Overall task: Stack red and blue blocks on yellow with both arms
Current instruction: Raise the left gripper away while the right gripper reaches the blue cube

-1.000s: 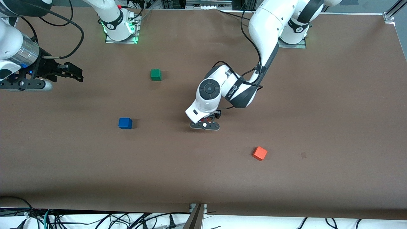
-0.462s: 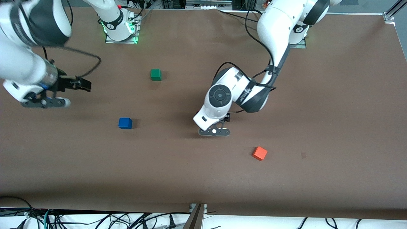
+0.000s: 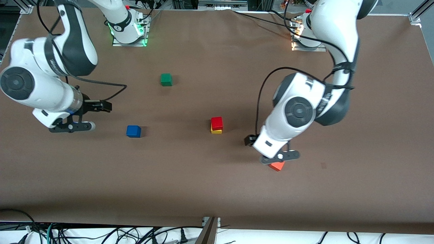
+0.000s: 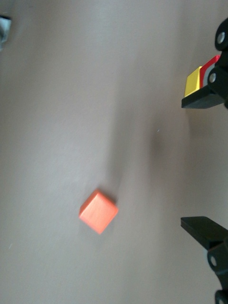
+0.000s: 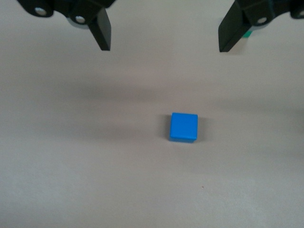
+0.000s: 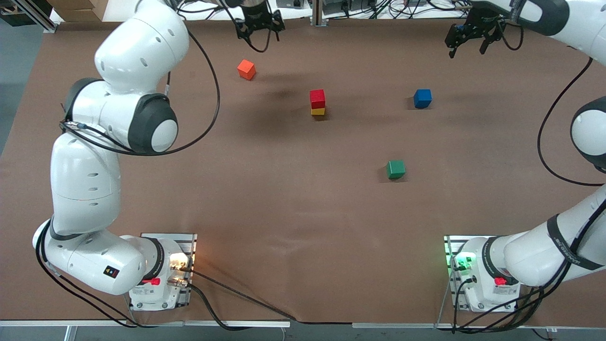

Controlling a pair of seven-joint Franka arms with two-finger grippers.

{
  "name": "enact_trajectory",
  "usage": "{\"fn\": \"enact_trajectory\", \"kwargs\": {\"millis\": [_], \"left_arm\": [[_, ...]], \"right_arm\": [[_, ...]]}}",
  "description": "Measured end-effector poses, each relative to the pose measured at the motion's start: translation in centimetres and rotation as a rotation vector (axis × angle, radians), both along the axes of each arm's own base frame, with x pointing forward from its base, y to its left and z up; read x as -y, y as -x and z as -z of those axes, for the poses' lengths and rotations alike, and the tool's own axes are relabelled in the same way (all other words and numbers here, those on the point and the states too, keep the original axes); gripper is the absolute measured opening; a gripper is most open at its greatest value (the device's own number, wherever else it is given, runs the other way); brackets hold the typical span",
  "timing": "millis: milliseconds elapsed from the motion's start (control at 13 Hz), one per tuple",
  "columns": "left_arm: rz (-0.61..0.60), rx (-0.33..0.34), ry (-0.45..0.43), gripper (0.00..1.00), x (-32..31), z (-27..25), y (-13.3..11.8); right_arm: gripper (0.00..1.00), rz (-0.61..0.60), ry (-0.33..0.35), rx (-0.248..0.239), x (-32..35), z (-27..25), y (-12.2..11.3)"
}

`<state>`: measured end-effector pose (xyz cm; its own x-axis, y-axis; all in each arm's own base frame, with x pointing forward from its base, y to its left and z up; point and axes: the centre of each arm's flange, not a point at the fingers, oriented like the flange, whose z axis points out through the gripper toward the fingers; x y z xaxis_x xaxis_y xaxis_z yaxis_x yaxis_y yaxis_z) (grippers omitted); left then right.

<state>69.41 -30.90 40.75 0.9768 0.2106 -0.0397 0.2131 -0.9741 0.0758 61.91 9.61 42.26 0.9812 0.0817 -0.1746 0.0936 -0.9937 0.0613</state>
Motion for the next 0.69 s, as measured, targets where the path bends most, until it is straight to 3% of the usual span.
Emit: {"fn": "enact_trajectory", "kwargs": {"millis": [385, 692], "left_arm": [[-0.160, 0.046, 0.011, 1.00, -12.2, -7.1, -2.5], [-0.200, 0.067, 0.014, 1.00, -20.1, -14.4, -1.1]], "right_arm": [[1.00, 0.034, -0.029, 0.093, -0.2, 11.4, 0.3], [1.00, 0.109, -0.070, 0.123, -1.6, 17.3, 0.7]]}}
